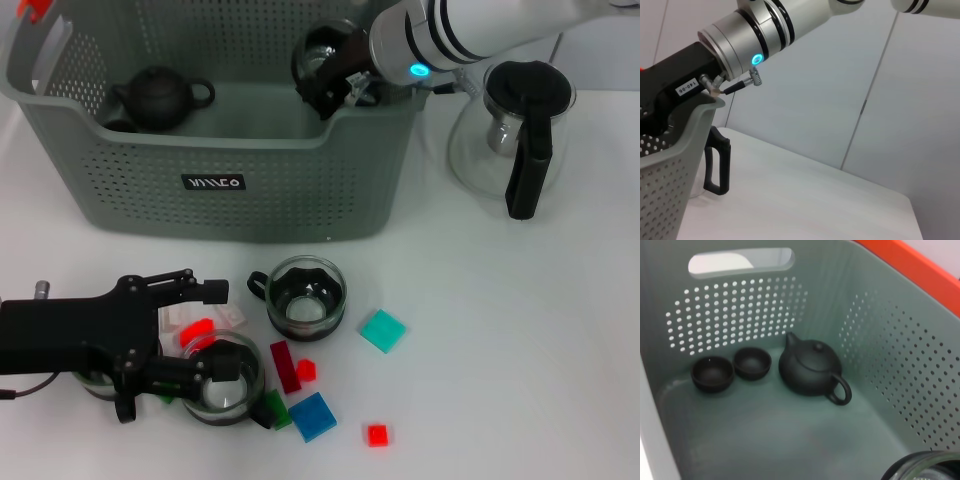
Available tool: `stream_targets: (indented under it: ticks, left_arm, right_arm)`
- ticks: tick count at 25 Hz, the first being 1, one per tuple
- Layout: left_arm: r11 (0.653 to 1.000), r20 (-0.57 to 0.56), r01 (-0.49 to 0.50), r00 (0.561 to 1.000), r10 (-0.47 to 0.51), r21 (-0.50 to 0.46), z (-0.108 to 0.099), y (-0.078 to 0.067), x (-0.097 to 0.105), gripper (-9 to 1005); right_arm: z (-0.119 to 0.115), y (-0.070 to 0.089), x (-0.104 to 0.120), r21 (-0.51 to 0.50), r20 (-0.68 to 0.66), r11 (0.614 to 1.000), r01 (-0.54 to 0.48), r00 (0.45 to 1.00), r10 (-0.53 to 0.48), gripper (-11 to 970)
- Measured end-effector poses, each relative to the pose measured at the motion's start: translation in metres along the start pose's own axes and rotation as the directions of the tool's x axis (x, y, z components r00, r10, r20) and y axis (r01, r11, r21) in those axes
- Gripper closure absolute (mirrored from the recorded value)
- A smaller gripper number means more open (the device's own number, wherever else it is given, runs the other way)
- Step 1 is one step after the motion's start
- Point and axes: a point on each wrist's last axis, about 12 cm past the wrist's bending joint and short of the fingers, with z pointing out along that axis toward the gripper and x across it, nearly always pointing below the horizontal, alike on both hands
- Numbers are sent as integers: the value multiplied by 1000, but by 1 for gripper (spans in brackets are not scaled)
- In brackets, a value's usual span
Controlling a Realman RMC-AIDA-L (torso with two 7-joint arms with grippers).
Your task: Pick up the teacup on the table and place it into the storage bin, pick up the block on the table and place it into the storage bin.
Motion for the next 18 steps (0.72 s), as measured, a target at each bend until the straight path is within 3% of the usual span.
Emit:
stream_targets:
  ticks: [18]
  left_arm:
    - [1000, 4, -1, 1000, 1, 3, 1, -1, 2, 46]
  right_arm:
    - [-1, -1, 3, 1, -28, 1000, -4, 1000, 4, 879]
